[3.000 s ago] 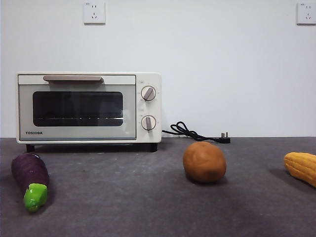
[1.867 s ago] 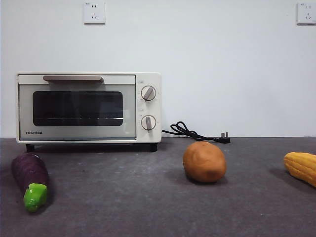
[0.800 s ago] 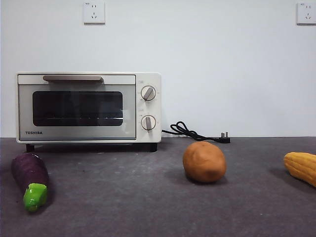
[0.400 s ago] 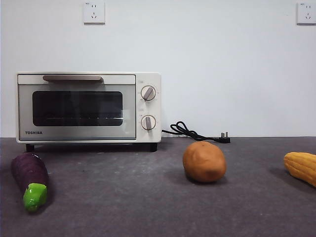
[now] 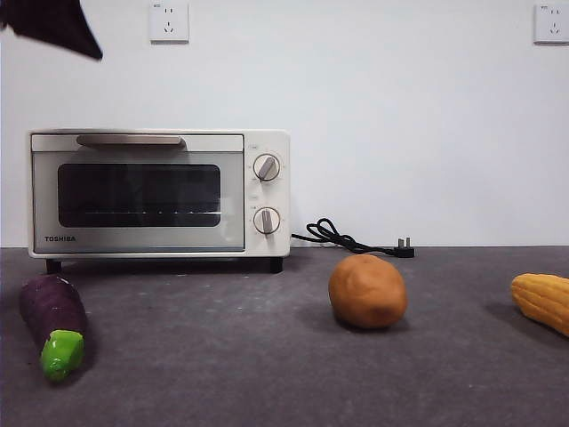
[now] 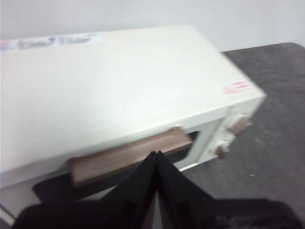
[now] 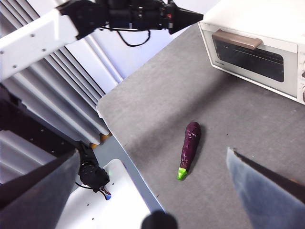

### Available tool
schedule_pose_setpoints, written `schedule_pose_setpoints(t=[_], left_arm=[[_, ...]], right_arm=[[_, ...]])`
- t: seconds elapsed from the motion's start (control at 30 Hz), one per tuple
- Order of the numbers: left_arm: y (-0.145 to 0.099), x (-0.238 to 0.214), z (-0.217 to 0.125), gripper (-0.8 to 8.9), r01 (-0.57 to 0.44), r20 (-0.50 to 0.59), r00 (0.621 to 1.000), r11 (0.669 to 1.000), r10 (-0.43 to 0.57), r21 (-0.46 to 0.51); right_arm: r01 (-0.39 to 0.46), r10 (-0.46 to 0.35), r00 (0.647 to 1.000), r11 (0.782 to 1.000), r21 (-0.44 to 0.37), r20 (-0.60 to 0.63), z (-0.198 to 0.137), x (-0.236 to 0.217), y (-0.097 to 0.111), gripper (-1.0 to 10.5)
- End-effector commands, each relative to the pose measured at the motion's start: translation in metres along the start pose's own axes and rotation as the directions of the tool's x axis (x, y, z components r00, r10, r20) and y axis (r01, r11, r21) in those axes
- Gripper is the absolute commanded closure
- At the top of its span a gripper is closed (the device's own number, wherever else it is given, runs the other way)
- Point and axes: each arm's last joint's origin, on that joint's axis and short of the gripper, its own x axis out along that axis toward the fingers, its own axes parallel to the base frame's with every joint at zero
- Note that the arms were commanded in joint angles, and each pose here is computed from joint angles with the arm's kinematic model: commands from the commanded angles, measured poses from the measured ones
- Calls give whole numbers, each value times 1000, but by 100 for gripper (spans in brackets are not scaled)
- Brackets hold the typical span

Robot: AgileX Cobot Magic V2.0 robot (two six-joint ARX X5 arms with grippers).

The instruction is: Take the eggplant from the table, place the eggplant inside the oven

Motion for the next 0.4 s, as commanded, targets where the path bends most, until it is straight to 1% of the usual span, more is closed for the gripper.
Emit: schedule_pose_setpoints(t=[0.03, 0.13, 0.2, 0.4], left_arm=[[13, 14, -5, 819, -12, -9, 1000, 1000, 12, 2], [25, 28, -12, 819, -22, -27, 999, 1000, 22, -14], [32, 37, -15, 819, -6, -30, 1000, 1000, 5, -22], [45, 60, -26, 819, 6, -36, 999, 1000, -7, -29]], right_arm=[[-1, 1, 1000, 1000, -16, 4, 1, 0, 1, 313], [1, -1, 1000, 1000, -17, -1, 1, 2, -1, 313], [1, -1, 1000, 1000, -15, -6, 2, 4, -3, 313], [11, -10, 999, 1000, 7, -34, 3, 12, -9, 313]])
